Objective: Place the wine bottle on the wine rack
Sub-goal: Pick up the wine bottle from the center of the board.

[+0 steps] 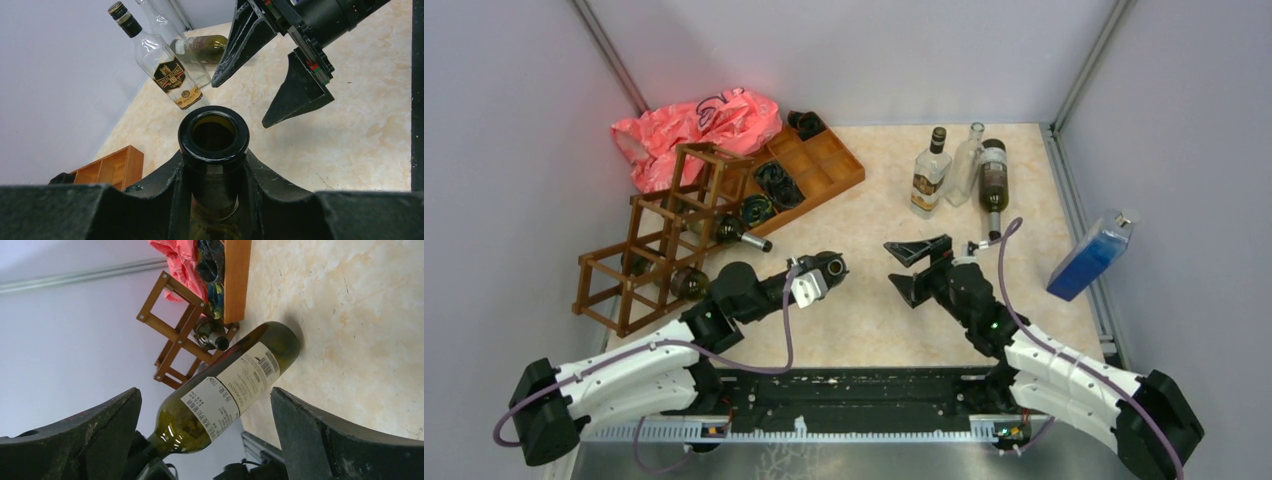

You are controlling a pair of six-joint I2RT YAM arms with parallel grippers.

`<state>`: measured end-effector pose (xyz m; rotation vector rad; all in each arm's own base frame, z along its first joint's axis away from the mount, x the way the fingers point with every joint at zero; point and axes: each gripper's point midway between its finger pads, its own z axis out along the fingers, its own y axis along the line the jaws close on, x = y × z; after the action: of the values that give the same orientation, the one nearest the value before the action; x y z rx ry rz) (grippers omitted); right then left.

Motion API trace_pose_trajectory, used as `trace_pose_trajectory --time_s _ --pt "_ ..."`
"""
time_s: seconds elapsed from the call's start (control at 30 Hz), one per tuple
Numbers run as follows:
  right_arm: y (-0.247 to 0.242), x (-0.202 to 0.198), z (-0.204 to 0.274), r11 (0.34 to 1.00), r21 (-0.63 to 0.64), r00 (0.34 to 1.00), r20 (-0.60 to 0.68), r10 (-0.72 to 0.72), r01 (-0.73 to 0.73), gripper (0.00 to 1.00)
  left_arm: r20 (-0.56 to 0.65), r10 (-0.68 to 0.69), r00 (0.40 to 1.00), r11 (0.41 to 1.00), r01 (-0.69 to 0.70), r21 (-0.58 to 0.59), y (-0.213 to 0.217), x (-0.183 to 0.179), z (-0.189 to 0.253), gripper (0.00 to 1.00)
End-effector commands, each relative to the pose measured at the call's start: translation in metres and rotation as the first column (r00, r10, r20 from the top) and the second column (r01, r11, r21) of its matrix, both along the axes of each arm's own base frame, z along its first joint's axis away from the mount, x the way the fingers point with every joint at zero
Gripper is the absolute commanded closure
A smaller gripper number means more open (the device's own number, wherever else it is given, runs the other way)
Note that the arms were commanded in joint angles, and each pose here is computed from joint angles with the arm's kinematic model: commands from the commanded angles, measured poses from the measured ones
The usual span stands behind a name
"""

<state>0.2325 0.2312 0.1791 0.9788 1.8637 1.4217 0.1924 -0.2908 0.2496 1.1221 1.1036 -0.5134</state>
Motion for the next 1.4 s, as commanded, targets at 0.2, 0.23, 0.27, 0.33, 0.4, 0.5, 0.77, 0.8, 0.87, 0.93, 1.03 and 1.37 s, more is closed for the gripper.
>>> trace_pose_trajectory --time_s 0.2,0.23,0.27,0.33,0.4,0.5,0.77,0.8,0.87,0.93,1.03,1.37 --pt "0.009 0.004 0.018 0.947 0.319 0.997 -0.075 -0.025 0.048 0.01 0.180 0.025 0.983 0.986 0.005 -0.167 0.001 0.001 0.049 1.00" --pt "0.011 0.005 0.018 0.941 0.336 0.996 -0.083 -0.016 0.043 0.02 0.185 0.029 0.982 0.985 0.004 -0.173 0.001 0.001 0.050 1.00" --pt "0.014 0.005 0.018 0.935 0.352 0.996 -0.093 -0.004 0.036 0.02 0.189 0.031 0.982 0.985 0.002 -0.171 0.000 0.002 0.050 1.00" --pt "0.019 0.006 0.017 0.925 0.379 0.994 -0.110 0.017 0.026 0.02 0.195 0.030 0.980 0.986 0.004 -0.168 -0.002 0.004 0.051 1.00" --pt "0.024 0.006 0.018 0.917 0.398 0.993 -0.114 0.036 0.013 0.01 0.202 0.026 0.979 0.986 0.008 -0.168 -0.004 0.004 0.053 1.00" --pt "0.032 0.007 0.021 0.907 0.421 0.992 -0.111 0.067 -0.014 0.01 0.211 0.013 0.978 0.985 0.024 -0.173 -0.007 0.003 0.058 1.00" --pt "0.057 0.010 0.035 0.858 0.508 0.983 -0.112 0.143 -0.067 0.01 0.239 -0.028 0.971 0.979 0.075 -0.192 -0.017 0.000 0.068 1.00" --pt "0.062 0.008 0.037 0.847 0.524 0.979 -0.112 0.173 -0.089 0.02 0.244 -0.027 0.969 0.978 0.076 -0.194 -0.018 0.000 0.071 1.00" --pt "0.070 0.008 0.037 0.829 0.551 0.974 -0.116 0.194 -0.100 0.01 0.250 -0.021 0.968 0.978 0.072 -0.197 -0.020 0.002 0.075 1.00" --pt "0.075 0.008 0.041 0.808 0.579 0.971 -0.113 0.211 -0.108 0.01 0.257 -0.017 0.966 0.978 0.070 -0.198 -0.022 0.004 0.078 1.00" --pt "0.084 0.009 0.047 0.787 0.604 0.965 -0.108 0.241 -0.129 0.01 0.292 -0.010 0.956 0.979 0.068 -0.192 -0.025 0.008 0.084 1.00" --pt "0.101 0.021 0.059 0.710 0.693 0.954 -0.110 0.277 -0.126 0.01 0.340 -0.179 0.923 0.959 0.241 -0.148 -0.043 -0.018 0.089 1.00"
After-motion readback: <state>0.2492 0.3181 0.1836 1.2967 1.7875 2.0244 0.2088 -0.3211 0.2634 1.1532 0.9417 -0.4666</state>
